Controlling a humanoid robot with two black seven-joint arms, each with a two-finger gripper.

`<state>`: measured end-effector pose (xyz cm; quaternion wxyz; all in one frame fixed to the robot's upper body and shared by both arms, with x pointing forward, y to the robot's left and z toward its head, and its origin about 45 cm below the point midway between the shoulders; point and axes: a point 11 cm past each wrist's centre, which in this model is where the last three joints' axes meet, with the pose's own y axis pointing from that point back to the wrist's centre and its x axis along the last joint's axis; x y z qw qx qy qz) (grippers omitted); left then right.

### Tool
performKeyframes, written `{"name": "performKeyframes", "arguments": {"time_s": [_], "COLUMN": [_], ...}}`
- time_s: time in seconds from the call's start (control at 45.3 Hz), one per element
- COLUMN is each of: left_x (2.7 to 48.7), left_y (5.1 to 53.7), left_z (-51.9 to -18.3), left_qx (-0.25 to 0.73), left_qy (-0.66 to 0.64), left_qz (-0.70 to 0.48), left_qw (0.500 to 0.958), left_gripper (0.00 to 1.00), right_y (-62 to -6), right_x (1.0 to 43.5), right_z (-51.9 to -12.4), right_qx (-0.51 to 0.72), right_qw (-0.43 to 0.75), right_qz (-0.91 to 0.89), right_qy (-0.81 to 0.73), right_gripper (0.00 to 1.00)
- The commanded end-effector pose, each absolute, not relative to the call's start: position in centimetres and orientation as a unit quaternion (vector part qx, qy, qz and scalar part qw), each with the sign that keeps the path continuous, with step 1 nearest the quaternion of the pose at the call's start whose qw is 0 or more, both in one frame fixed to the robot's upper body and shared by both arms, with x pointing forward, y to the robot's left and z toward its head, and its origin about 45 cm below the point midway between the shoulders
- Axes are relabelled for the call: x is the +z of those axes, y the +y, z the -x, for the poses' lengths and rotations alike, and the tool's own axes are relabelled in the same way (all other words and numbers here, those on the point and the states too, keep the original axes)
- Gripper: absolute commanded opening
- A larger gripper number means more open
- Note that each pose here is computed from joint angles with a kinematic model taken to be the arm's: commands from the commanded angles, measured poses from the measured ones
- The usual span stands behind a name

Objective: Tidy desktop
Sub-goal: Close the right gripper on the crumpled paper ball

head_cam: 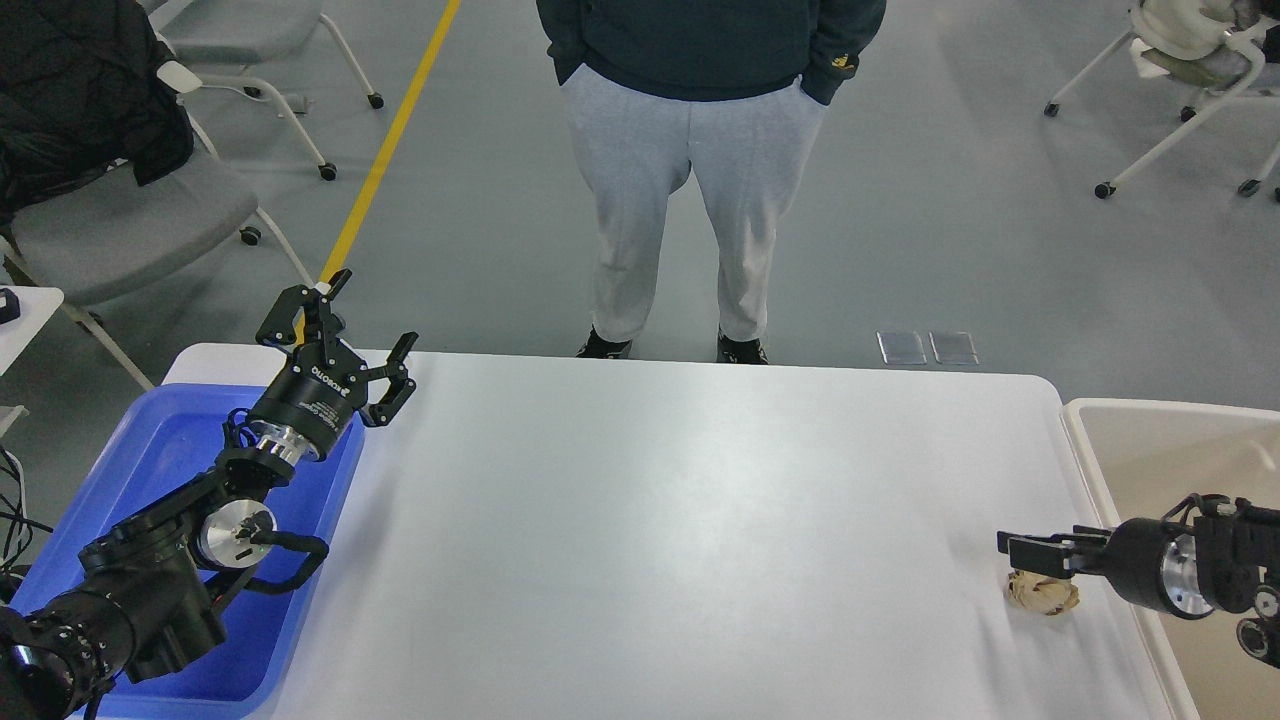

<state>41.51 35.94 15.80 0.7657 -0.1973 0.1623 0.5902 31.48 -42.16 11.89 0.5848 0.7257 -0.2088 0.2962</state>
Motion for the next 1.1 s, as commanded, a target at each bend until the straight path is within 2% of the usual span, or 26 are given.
{"name": "performKeyframes", "arguments": {"time_s": [0.0, 0.684, 0.904, 0.949, 1.015, 1.059, 1.081], "left_x": [15.8, 15.8, 15.8, 15.8, 15.8, 15.8, 15.8], "left_y": [35.9, 35.9, 35.9, 35.9, 35.9, 35.9, 35.9], "left_z": [-41.5, -41.5, -41.5, -41.5, -41.5, -41.5, -41.5], "left_qx": [0.59, 0.59, 0.59, 0.59, 0.59, 0.59, 0.59], "left_qy": [0.162, 0.163, 0.162, 0.162, 0.162, 0.162, 0.162], "left_qz": [0.197, 0.198, 0.197, 0.197, 0.197, 0.197, 0.197], "left_qw": [0.766, 0.766, 0.766, 0.766, 0.766, 0.766, 0.766], "left_gripper": [1.0, 1.0, 1.0, 1.0, 1.0, 1.0, 1.0], "right_y": [-42.5, -43.0, -43.8, -43.9, -44.1, -44.2, -44.3], "right_x": [10.0, 6.7, 6.5, 6.5, 6.1, 5.8, 5.7], "right_z": [-31.3, -30.2, -30.4, -30.2, -29.7, -29.1, -29.0], "right_qx": [0.292, 0.268, 0.254, 0.252, 0.25, 0.248, 0.248], "right_qw": [0.596, 0.589, 0.589, 0.591, 0.596, 0.6, 0.601], "right_qz": [-0.719, -0.732, -0.729, -0.729, -0.73, -0.732, -0.731], "right_qy": [-0.208, -0.212, -0.237, -0.234, -0.221, -0.208, -0.206], "right_gripper": [1.0, 1.0, 0.9, 0.67, 0.25, 0.05, 0.0]}}
